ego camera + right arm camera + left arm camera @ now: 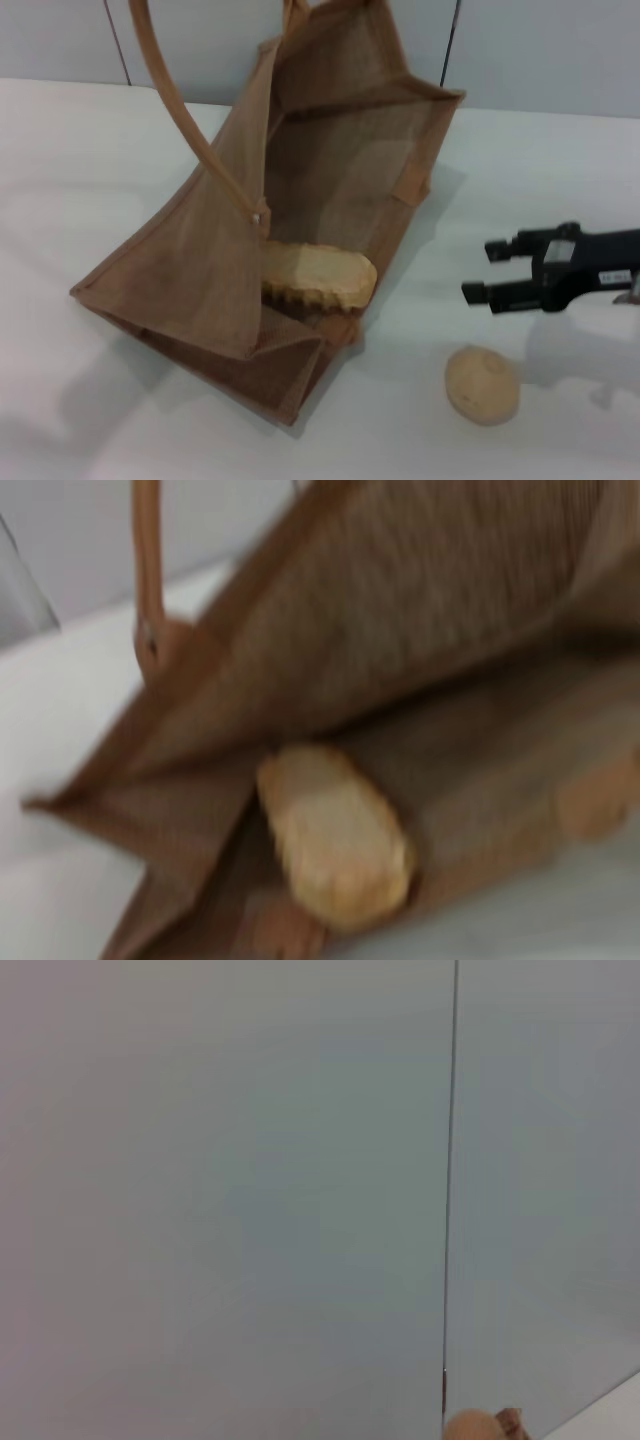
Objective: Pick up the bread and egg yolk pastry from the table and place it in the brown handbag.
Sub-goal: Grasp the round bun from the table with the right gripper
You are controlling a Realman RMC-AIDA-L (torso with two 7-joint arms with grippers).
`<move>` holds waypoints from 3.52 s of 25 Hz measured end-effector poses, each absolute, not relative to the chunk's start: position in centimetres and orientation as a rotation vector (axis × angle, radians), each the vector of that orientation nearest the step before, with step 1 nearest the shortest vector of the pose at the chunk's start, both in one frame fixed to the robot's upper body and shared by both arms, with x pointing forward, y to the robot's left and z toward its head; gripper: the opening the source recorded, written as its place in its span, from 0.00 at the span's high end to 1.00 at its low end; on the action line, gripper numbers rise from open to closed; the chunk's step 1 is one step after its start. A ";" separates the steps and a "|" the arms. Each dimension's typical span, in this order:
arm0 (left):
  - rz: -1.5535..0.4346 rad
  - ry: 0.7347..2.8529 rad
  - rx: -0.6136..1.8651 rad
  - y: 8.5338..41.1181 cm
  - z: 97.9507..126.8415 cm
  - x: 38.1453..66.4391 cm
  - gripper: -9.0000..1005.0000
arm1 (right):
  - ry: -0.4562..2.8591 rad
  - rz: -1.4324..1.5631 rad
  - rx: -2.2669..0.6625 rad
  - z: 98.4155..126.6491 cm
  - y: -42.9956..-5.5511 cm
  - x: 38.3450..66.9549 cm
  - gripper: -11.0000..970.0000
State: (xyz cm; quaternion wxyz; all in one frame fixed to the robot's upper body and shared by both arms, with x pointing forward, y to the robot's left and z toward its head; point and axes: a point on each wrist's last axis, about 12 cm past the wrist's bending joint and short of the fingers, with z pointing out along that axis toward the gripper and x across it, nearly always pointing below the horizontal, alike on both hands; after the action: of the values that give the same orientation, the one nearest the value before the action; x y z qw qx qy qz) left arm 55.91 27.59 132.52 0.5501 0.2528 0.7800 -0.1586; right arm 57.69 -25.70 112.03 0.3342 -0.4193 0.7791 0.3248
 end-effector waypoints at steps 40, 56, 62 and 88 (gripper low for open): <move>-0.408 1.870 0.610 27.2 131.9 57.0 0.88 | 2.280 0.906 -1.340 109.6 -23.3 57.1 0.21; -0.411 1.869 0.604 27.3 131.9 57.0 0.88 | 2.353 0.863 -1.335 109.6 -22.8 57.8 0.35; -0.407 1.869 0.606 27.3 132.0 57.0 0.88 | 2.370 0.840 -1.331 109.4 -22.6 58.0 0.42; -0.407 1.873 0.605 27.3 131.9 57.1 0.88 | 2.379 0.819 -1.321 109.5 -22.4 58.5 0.45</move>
State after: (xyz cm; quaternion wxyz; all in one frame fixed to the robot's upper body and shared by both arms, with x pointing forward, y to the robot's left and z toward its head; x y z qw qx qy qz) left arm 57.05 27.32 131.91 0.5363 0.2540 0.7865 -0.1711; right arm 58.53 -22.41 109.54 0.1492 -0.4596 0.8278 0.2850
